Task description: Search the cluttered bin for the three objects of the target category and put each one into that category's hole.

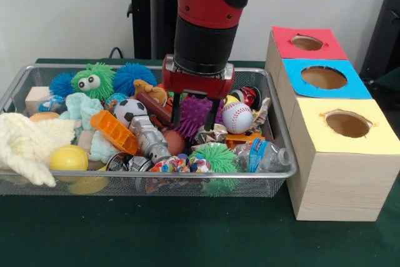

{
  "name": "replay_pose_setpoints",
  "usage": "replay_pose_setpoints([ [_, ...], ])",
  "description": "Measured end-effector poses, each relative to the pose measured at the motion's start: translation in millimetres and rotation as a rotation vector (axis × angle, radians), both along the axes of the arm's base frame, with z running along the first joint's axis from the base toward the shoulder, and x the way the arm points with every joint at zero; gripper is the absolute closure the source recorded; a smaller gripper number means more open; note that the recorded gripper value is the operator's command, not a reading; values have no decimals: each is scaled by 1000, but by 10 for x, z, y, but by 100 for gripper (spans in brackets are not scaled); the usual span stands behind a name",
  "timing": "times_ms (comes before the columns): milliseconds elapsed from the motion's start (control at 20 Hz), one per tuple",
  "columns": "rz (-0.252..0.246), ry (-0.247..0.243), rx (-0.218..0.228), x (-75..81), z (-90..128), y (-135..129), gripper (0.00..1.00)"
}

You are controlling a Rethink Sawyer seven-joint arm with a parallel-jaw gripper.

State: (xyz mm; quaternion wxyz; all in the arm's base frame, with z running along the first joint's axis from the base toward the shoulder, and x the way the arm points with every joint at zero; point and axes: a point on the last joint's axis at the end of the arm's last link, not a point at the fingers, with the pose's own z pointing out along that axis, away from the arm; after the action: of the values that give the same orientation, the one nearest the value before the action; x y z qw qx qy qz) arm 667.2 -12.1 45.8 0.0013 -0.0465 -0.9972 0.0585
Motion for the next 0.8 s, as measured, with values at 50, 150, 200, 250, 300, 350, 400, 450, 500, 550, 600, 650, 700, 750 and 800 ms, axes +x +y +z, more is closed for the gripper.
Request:
replay_pose_setpoints([
  [50, -24, -3, -5, -5, 28, 10, 0],
  [150, -69, -8, -18, -26, 84, 30, 0],
  [200, -95, -12, -25, -39, 121, 46, 0],
  [250, -120, -17, -32, -50, 161, 62, 0],
  [300, -145, -21, -39, -62, 201, 79, 0],
  [350, -160, -25, -43, -68, 225, 89, 0],
  [400, -188, -31, -47, -76, 262, 109, 0],
  [450, -217, -37, -49, -80, 296, 131, 0],
  [500, -235, -40, -49, -83, 315, 144, 0],
  [550, -284, -46, -48, -99, 356, 173, 0],
  [600, -338, -52, -43, -118, 386, 196, 0],
  [650, -348, -53, -42, -123, 390, 199, 0],
  [700, -359, -54, -41, -128, 394, 203, 0],
  [750, -394, -54, -37, -151, 395, 198, 0],
  [800, -429, -55, -33, -173, 396, 194, 0],
])
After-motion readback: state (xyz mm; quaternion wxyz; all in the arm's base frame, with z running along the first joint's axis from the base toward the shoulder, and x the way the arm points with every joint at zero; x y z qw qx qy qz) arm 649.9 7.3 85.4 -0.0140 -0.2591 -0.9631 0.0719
